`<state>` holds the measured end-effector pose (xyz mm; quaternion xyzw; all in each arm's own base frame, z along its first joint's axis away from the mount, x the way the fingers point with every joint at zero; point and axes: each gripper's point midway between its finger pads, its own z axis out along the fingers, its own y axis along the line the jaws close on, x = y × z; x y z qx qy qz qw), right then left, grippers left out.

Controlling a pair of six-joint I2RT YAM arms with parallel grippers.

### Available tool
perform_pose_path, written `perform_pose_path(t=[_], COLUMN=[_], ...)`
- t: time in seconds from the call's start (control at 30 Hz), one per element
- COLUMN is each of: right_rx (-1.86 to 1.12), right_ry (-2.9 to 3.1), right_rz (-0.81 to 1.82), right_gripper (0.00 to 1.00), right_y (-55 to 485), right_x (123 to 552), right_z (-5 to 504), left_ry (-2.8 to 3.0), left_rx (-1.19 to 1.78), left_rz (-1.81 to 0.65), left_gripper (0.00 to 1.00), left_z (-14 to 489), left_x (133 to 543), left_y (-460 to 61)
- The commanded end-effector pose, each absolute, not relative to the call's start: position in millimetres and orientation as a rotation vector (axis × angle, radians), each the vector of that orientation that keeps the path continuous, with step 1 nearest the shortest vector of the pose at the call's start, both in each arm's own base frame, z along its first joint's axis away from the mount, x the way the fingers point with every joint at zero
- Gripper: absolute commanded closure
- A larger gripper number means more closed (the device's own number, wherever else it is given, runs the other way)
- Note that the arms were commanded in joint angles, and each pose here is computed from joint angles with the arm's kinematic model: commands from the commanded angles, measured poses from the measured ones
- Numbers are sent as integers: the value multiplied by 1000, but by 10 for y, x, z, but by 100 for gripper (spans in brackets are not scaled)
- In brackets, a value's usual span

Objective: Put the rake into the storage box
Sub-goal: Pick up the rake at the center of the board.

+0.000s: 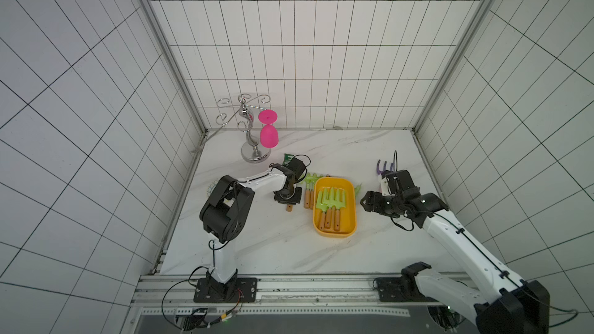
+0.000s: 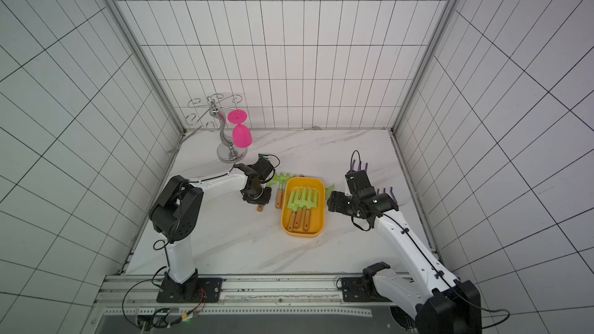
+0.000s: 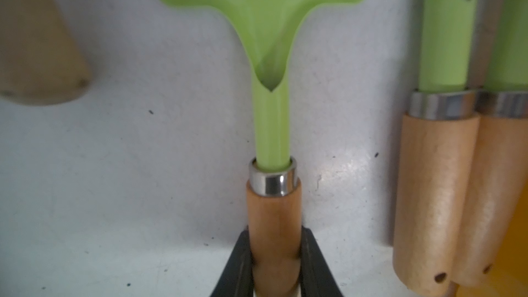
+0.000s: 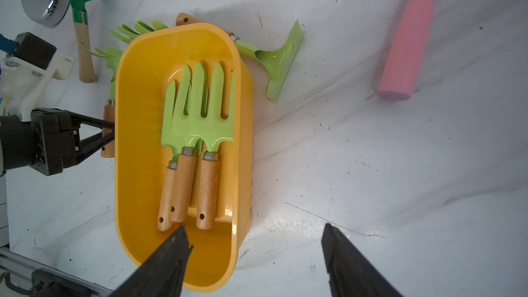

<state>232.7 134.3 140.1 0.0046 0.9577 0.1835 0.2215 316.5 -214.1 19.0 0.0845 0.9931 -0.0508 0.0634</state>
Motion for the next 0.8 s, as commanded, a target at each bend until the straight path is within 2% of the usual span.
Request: perform_pose_path(t=[0.0,0.13,0.37,0.6,0.77], right_rx=[20,26,45,58,88], right_ry=[2679,2683,2698,2717,2705], right_rz=[497,494,492,508,524], right_gripper=[24,24,24,24,24], right_y=[1283,1274,1263,1300,1327], right_x=[2245,2245,2228,2245,2299], right_z=[1289,1272,1186,1111,1064], left_ry=[3046,3021,2896,2860,2785], left_rx=[246,234,259,275,338], left_rz=[-150,-211,-300,-363,-493], left_gripper=[86,94,95,98,98], left_z=[78,241,882,1254,1590], left_x=[3073,3074,3086,2912,2727], left_y=[-2129,-2183,-2277,-2344,-2686])
